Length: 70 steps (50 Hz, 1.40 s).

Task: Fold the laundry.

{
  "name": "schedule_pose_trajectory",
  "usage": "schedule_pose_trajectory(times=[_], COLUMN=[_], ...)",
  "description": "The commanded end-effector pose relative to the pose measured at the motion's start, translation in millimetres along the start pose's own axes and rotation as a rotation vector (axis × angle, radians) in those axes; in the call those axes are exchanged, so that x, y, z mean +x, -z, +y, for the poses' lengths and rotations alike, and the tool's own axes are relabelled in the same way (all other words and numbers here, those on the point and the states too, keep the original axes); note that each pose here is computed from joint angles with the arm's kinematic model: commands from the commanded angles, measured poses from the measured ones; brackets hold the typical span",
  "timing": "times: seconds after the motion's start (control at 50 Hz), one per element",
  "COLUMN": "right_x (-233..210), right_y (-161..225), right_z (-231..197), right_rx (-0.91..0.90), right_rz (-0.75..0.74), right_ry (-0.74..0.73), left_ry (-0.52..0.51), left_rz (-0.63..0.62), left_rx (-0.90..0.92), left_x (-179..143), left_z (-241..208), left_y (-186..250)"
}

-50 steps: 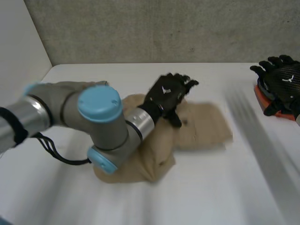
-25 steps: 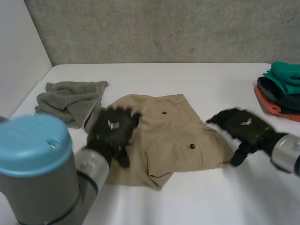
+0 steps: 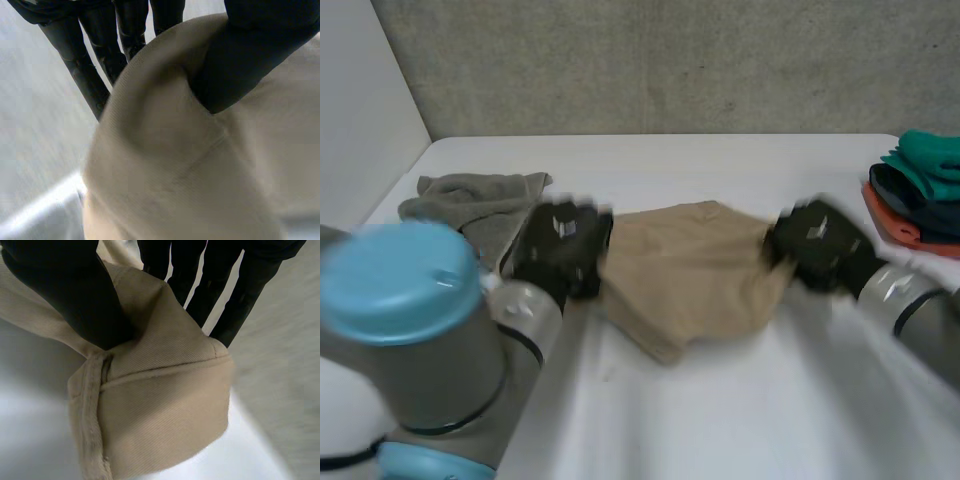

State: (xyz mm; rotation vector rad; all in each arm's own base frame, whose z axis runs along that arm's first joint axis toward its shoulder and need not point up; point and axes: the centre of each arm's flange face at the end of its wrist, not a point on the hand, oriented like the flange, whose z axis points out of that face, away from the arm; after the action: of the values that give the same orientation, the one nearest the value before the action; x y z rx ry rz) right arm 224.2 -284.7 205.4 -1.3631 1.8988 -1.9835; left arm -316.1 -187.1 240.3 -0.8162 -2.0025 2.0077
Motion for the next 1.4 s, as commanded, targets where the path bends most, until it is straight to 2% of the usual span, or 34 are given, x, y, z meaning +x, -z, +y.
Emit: schedule_pose_trajectory(times=[0.02,0.14,0.22,0.3,0.36,0.5,0.54,0.62,0.72,0.84,0.94,1.08,1.24,1.4], right_x=[63.9,107.7,118.5,99.7,85.6,68.9,58.3,51.3,47.7,32.7,18.0,4.4,-18.9,-25.3], right_y=[45.3,60.7,42.2,4.6,-20.1,-98.5,-119.3,-128.3,-110.0,-71.9,-45.3,-23.9,-26.6,-40.5], right_z=[-118.3,-156.6,-156.5,-139.2,-126.7,-67.6,-51.5,-42.0,-52.1,-52.8,-27.5,13.5,47.4,66.1], right_rx=[0.179,0.210,0.219,0.205,0.201,0.219,0.257,0.266,0.219,0.083,-0.080,-0.219,-0.246,-0.207], right_rz=[0.131,0.205,0.203,0.119,0.107,0.296,0.327,0.357,0.323,0.206,0.051,-0.083,-0.130,-0.121], right_ry=[-0.056,-0.049,-0.051,-0.080,-0.088,-0.071,-0.059,-0.070,-0.089,-0.122,-0.176,-0.114,-0.041,-0.025], left_ry=[0.064,0.090,0.106,0.088,0.067,0.043,0.042,0.058,0.076,0.065,0.049,0.009,-0.033,-0.017], left_rz=[-0.056,-0.046,-0.059,-0.067,-0.091,-0.027,-0.081,-0.184,-0.204,-0.168,-0.001,0.149,0.206,0.155], left_rx=[0.324,0.372,0.403,0.356,0.283,0.250,0.275,0.315,0.296,0.234,0.054,-0.152,-0.349,-0.344], left_x=[-26.4,-31.9,-35.4,-36.4,-47.2,-45.4,-59.0,-80.6,-80.8,-71.8,-19.5,23.1,38.7,25.5], left_z=[-117.9,-157.3,-169.0,-150.0,-115.3,-34.5,-20.7,-24.0,-26.0,-29.8,-6.7,35.9,86.8,88.8], left_y=[35.6,45.8,35.3,0.4,-41.7,-127.8,-152.3,-162.6,-149.6,-104.0,-31.1,17.3,23.3,5.3])
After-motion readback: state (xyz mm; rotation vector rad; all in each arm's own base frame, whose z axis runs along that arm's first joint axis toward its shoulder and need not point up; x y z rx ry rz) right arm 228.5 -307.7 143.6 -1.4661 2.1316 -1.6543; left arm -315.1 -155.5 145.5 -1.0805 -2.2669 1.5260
